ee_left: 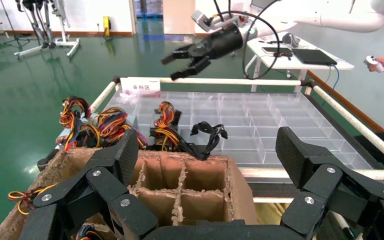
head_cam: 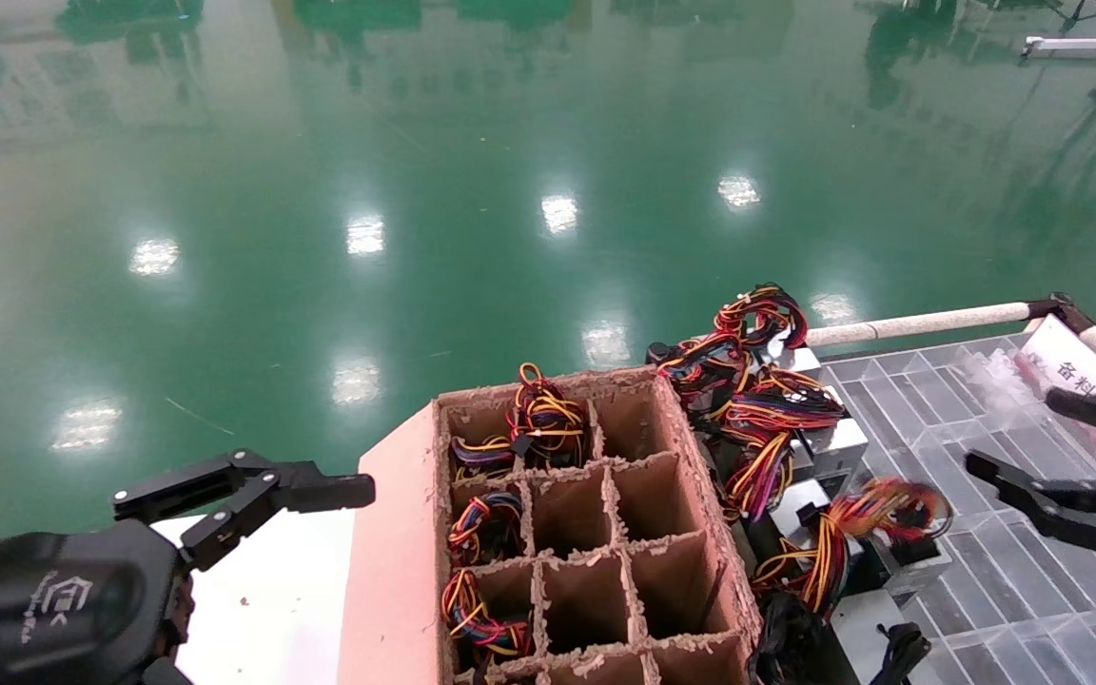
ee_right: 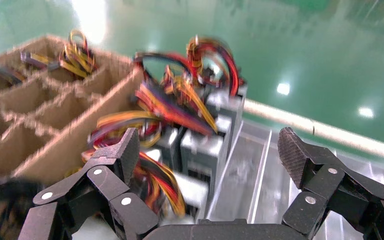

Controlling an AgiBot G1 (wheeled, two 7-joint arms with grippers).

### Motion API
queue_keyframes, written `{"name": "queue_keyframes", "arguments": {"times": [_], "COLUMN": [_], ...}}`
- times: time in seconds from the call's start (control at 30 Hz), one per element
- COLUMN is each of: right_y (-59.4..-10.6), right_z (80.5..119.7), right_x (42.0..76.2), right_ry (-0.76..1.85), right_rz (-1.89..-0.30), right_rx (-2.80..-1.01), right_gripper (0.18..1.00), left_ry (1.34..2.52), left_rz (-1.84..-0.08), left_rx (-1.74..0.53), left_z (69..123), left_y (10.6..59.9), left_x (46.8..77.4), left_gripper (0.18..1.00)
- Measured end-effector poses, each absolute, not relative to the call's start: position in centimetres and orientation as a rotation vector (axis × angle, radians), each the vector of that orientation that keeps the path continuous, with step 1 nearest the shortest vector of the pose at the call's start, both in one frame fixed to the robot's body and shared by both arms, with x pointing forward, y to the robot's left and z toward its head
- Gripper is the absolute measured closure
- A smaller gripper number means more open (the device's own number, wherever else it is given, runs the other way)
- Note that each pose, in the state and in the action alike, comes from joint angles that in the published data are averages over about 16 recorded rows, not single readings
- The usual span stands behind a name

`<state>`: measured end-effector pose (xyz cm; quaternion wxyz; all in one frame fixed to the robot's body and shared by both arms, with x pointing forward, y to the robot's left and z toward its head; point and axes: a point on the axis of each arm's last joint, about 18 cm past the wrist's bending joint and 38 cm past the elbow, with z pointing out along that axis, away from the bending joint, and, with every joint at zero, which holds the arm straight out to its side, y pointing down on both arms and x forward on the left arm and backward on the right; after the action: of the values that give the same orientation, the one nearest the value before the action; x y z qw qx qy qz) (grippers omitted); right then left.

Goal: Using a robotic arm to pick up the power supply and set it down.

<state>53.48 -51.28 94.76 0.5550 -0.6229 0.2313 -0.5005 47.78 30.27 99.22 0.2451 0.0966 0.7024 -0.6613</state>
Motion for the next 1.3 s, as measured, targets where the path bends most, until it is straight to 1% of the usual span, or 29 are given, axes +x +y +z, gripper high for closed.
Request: {"name": "queue_keyframes", "arguments": {"times": [0.23, 0.43, 1.1, 1.3], "right_y": [-50.7, -49.0, -41.6, -40.6], "right_z": [95.2, 95.8, 97.5, 97.8], "right_x": [52.9, 52.8, 52.1, 51.9], "right_ry": [0.540, 0.480, 0.232, 0.194], "right_rz": [-1.111, -1.059, -0.877, -0.849], "right_rx": [-1.427, -1.406, -1.461, -1.470], "right_gripper": [0.179, 0.178, 0.178, 0.178], "left_ry": [1.917, 1.917, 1.917, 1.917], "left_rz": [-1.805, -1.805, -1.805, -1.805], "left_rx": [0.263, 0.263, 0.263, 0.263], "left_z": [99.2, 99.2, 99.2, 99.2], "left_y": [30.3, 30.3, 30.3, 30.3], "left_x": [47.8, 47.8, 47.8, 47.8], "left_gripper": [0.184, 0.184, 0.184, 0.184]}}
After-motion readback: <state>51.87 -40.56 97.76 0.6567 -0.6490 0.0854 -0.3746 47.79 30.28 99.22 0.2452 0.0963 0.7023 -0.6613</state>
